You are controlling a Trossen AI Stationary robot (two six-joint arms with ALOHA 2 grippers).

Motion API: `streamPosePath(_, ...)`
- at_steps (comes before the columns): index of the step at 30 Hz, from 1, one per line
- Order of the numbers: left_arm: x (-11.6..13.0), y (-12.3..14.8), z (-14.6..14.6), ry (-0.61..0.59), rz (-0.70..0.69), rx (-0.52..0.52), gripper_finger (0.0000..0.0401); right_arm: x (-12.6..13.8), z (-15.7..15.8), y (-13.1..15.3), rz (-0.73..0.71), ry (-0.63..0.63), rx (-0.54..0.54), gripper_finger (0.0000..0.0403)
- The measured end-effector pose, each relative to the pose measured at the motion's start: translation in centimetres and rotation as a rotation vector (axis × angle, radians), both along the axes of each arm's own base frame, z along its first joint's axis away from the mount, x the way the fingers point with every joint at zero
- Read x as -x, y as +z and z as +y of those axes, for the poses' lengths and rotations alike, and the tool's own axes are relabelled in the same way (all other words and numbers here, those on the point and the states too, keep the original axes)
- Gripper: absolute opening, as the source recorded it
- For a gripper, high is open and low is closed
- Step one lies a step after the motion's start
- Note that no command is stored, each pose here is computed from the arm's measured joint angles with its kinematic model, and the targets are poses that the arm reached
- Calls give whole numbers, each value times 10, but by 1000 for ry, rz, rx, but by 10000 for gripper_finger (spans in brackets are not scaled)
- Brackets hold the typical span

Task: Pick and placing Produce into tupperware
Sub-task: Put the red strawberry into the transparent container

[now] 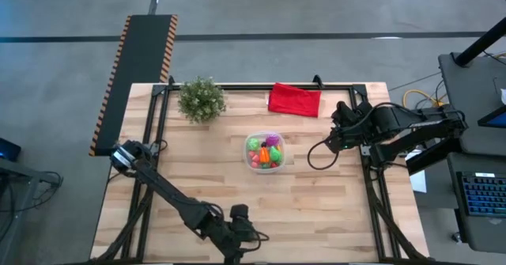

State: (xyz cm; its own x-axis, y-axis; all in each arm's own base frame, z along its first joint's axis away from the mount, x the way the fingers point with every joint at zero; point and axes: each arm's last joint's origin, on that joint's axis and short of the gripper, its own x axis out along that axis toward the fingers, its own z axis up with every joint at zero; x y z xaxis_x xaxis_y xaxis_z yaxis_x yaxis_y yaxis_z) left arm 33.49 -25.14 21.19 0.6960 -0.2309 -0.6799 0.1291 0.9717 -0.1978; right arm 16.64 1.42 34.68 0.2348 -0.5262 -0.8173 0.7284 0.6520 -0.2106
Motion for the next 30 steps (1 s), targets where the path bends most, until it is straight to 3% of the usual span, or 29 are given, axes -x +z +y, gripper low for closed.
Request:
streamPosePath(18,9,-33,16,29,80,-20,276,0,0,0,20,33,10,199)
streamPosePath(26,-4,-32,18,58,-23,50,276,0,0,0,47,75,27,199)
streamPosePath(30,-6,-41,17,57,3,34,276,0,0,0,50,80,31,199)
